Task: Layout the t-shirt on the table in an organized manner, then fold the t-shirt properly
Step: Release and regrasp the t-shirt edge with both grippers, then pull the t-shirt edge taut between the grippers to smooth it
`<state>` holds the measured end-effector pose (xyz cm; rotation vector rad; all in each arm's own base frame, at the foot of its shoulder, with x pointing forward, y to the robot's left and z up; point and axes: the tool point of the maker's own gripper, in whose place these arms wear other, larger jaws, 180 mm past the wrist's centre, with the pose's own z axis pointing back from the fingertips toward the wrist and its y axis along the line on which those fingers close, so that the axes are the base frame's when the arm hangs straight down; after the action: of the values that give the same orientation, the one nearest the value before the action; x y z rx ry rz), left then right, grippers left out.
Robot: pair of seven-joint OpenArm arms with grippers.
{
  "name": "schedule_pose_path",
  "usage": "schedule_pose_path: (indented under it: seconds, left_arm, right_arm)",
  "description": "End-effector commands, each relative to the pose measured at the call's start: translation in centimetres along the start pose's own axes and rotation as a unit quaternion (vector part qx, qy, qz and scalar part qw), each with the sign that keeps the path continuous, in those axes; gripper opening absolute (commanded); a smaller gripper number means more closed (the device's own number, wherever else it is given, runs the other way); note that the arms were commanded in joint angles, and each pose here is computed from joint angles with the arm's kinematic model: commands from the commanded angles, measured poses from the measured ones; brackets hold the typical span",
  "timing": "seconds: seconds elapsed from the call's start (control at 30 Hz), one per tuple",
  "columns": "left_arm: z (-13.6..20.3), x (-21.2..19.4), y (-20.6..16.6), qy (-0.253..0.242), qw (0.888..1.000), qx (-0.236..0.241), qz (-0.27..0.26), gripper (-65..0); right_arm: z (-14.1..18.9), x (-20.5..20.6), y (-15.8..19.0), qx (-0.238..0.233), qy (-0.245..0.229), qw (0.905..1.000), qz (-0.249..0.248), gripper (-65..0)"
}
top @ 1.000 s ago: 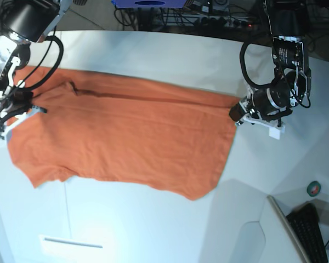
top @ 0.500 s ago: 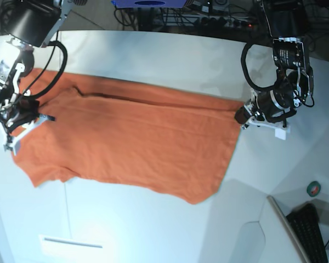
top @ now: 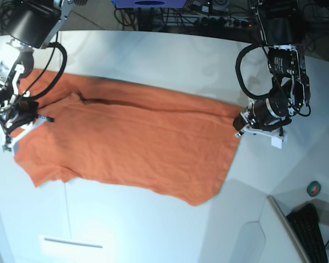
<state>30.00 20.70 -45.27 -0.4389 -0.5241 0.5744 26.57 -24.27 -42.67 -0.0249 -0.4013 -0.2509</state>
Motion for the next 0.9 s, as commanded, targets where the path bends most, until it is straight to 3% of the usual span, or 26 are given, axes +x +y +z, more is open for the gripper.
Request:
schedule_pose_path:
  seconds: [0.0,0.57,0.6,0.67,0.77,0.87]
  left_arm:
    - [0.4,1.5,-0.6,-0.018,1.0,-0.009,-0.006,-65.0]
    - [0.6,2.2,-0.9,-0.027,1.0,-0.013,-0.003,-65.0]
    - [0.6,2.3,-1.0,-0.027,1.0,-0.014,-0.003,-65.0]
    - [0.6,2.3,-1.0,-0.028,0.999,-0.015,-0.005,-63.4]
    - [0.7,2.5,-1.1,-0.031,0.999,-0.016,-0.006,-33.7]
    - [1.4,3.9,-1.2,-0.052,0.998,-0.02,-0.001,-11.5]
  right_arm:
    - [0.5,1.5,-0.4,-0.005,-0.022,0.9997,0.0,-65.0]
    - [0.5,1.2,-0.2,-0.003,-0.018,0.9998,-0.001,-65.0]
    - [0.5,1.2,-0.2,-0.003,-0.018,0.9998,-0.001,-61.4]
    - [0.4,0.8,-0.3,-0.003,-0.016,0.9999,-0.001,-46.4]
    - [0.4,0.9,-0.4,-0.004,-0.029,0.9996,-0.001,-30.6]
    - [0.8,1.4,-0.8,-0.01,-0.062,0.998,0.003,-29.6]
